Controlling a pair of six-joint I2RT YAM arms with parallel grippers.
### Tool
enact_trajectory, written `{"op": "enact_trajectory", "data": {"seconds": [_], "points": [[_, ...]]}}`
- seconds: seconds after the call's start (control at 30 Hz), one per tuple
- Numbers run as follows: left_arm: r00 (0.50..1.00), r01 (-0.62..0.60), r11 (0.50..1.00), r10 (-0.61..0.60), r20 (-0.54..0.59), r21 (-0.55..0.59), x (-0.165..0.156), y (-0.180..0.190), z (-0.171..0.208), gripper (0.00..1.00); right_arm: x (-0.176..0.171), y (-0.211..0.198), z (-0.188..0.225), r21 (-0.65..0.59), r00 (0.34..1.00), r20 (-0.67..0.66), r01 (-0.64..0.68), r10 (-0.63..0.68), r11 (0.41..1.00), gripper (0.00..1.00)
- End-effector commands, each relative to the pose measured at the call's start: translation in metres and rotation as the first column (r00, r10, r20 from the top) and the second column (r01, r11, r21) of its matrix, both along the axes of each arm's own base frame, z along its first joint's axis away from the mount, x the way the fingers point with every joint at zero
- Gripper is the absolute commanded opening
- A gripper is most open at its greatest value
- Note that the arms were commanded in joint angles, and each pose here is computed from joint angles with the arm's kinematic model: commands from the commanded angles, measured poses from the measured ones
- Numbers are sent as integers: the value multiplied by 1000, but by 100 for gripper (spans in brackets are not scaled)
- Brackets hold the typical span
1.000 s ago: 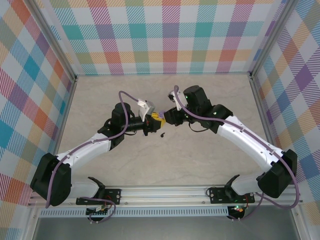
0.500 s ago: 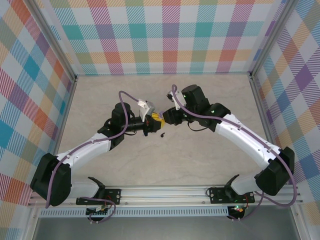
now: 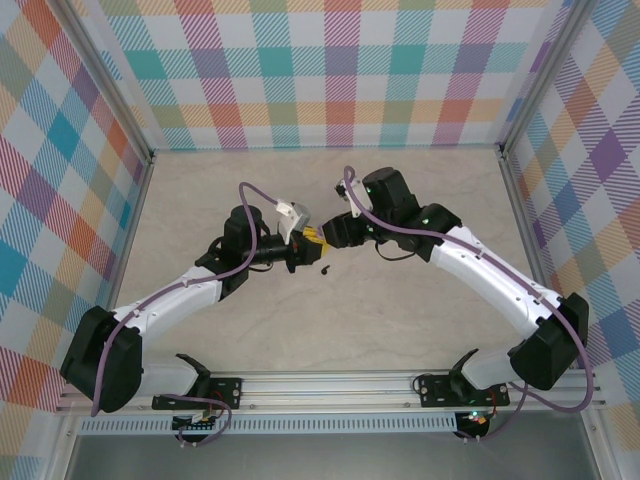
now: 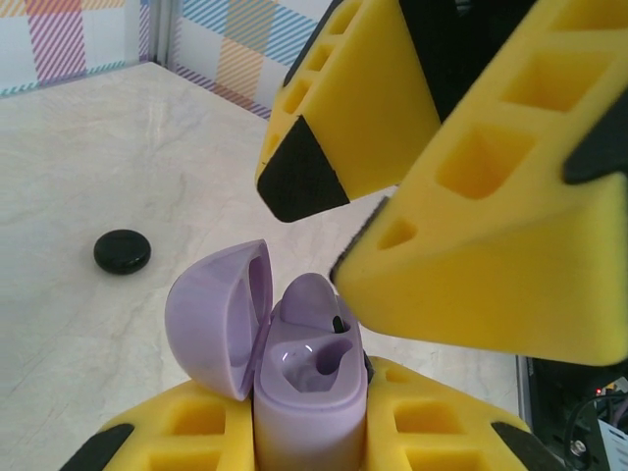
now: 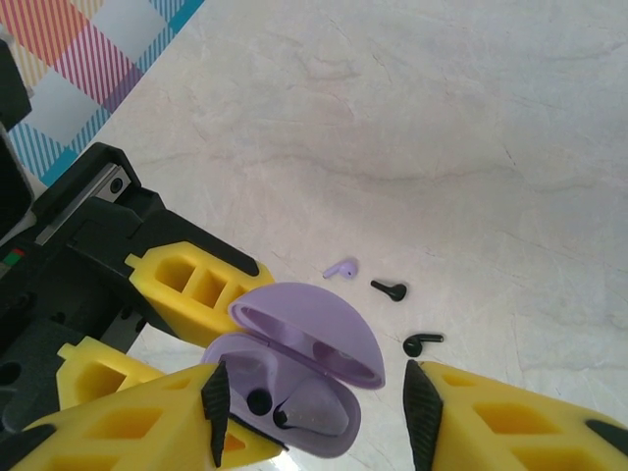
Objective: Insert the wireless bluetooth earbuds into the charging case
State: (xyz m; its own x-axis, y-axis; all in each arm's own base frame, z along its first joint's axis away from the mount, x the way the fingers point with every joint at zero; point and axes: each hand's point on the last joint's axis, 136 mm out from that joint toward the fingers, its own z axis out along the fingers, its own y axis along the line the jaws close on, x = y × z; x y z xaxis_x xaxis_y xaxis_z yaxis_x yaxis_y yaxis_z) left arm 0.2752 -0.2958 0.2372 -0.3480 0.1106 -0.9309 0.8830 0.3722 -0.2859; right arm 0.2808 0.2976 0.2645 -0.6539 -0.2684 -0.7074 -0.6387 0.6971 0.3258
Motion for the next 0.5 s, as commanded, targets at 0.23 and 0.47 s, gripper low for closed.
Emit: {"op": "enact_trajectory", "data": {"seconds": [0.23,0.47], "points": [[998,-10,1000,12,64,-21,-6,1,25,21,24,-45,7,-37,967,29,253,-252,967,52],[997,-15,999,17,72,-28,-18,10,36,20,39,-75,-23,-82,927,-68,364,-369,928,52]]}}
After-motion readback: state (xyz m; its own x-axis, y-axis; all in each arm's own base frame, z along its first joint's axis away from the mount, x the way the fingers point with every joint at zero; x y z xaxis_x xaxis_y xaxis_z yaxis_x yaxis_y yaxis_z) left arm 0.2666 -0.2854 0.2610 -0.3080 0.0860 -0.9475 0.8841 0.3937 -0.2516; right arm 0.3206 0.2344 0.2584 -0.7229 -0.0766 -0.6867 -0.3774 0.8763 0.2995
